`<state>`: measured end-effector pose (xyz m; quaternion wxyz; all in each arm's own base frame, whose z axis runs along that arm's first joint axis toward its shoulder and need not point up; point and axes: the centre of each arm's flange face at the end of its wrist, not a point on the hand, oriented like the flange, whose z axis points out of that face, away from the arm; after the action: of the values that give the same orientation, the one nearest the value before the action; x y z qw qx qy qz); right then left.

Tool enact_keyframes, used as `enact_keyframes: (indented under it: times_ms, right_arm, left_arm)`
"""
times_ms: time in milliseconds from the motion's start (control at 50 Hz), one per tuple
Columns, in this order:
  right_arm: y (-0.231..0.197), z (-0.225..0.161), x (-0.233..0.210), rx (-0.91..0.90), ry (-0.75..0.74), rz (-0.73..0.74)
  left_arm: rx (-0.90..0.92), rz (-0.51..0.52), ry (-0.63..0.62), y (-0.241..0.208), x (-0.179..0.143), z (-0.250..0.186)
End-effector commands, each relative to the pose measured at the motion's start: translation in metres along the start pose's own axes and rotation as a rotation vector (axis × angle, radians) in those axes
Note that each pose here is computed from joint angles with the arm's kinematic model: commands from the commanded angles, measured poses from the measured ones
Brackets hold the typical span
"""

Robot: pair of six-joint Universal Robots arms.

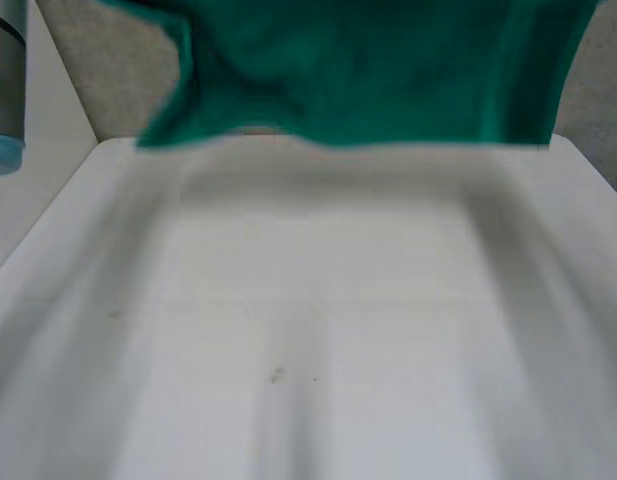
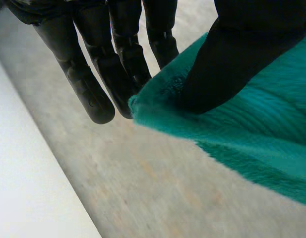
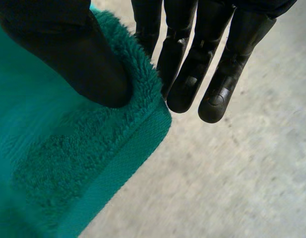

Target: Fold the towel.

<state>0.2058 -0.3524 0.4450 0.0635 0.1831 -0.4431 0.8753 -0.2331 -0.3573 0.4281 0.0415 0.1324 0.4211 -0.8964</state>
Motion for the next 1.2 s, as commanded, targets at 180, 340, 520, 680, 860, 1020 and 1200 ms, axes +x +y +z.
enact_keyframes:
  times_ms: [180, 340, 520, 680, 860, 1020, 1200]
  right_arm:
    - [0.112, -0.059, -0.069, -0.316, -0.265, 0.056]
    - [0.204, -0.113, -0.115, -0.571, -0.423, 0.032]
    - [0.212, -0.144, -0.114, -0.728, -0.534, -0.069]
    - [0.151, -0.191, -0.087, -0.973, -0.782, -0.191]
    - [0.150, -0.219, -0.062, -1.054, -0.899, -0.395]
    - [0.180, -0.187, -0.068, -0.958, -0.666, -0.300]
    - [0.214, -0.163, -0.090, -0.883, -0.521, -0.268]
  left_arm:
    - [-0.320, -0.020, 0.125, 0.093, 0.025, -0.072]
    - [-0.559, -0.042, 0.289, 0.165, 0.059, -0.147]
    - [-0.755, -0.030, 0.376, 0.177, 0.061, -0.208]
    - [-1.032, 0.196, 0.516, 0.139, 0.017, -0.247]
    - [-1.153, 0.220, 0.736, 0.105, 0.015, -0.272]
    - [-0.902, 0.272, 0.643, 0.135, 0.029, -0.231]
    - [-0.728, 0.204, 0.563, 0.181, 0.072, -0.184]
